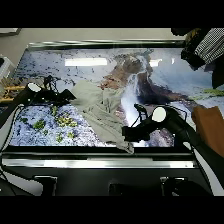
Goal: Fold the clothes and pants, and hang the long-sleeved shirts on hangers.
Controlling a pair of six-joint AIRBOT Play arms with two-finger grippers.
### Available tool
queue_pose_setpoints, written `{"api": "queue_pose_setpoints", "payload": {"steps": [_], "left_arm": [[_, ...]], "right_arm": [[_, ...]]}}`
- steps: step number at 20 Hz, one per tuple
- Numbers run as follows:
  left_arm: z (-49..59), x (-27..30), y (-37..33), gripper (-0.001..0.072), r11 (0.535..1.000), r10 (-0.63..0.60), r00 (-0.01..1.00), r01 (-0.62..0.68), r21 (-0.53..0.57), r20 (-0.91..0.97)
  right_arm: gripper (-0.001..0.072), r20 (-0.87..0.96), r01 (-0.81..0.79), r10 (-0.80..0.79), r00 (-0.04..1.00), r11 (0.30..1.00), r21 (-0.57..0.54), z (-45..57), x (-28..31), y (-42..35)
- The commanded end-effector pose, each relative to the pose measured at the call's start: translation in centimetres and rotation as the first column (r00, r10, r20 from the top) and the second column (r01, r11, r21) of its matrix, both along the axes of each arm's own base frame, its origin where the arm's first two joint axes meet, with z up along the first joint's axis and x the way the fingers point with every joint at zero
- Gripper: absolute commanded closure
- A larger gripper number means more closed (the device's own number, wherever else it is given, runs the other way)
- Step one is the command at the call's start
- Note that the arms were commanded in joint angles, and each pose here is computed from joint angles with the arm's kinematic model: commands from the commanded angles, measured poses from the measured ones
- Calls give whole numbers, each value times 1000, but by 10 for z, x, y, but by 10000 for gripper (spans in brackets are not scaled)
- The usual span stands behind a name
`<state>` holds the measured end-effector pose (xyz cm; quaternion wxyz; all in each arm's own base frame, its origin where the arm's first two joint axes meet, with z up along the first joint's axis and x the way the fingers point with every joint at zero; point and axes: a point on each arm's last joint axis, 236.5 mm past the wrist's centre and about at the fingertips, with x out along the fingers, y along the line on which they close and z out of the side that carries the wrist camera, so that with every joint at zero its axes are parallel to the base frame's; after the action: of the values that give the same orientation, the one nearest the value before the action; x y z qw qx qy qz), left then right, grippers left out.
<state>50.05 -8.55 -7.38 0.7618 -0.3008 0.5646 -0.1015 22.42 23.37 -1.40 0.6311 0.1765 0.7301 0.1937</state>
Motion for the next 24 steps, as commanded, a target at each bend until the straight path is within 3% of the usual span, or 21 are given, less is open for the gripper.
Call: {"api": "queue_pose_setpoints", "payload": {"steps": [1,6,12,13,16,20,24], "left_arm": [[-6,-14,-1,156,1000,-25,995,23,-19,-97],[-16,-46,-1,157,1000,-30,964,28,-12,-265],[-28,-13,-22,188,998,40,983,-48,-40,-179],[-29,-8,-25,256,998,49,985,-56,-39,-163],[-26,-1,-32,694,997,55,990,-61,-42,-128],[31,21,-28,691,999,-9,1000,9,-51,12],[181,41,1,692,1000,-9,948,1,25,319]], "right_arm": [[678,-3,19,-19,1000,1000,-14,1,0,-3],[678,13,32,-32,999,999,-10,1,5,-2],[678,18,36,-36,999,999,-7,1,6,-1],[678,16,36,-36,999,999,-5,2,6,-1],[678,23,36,-36,999,999,-5,2,7,-1],[679,238,37,-19,971,997,-71,22,41,-20],[679,599,75,7,801,991,-112,114,94,-47]]}}
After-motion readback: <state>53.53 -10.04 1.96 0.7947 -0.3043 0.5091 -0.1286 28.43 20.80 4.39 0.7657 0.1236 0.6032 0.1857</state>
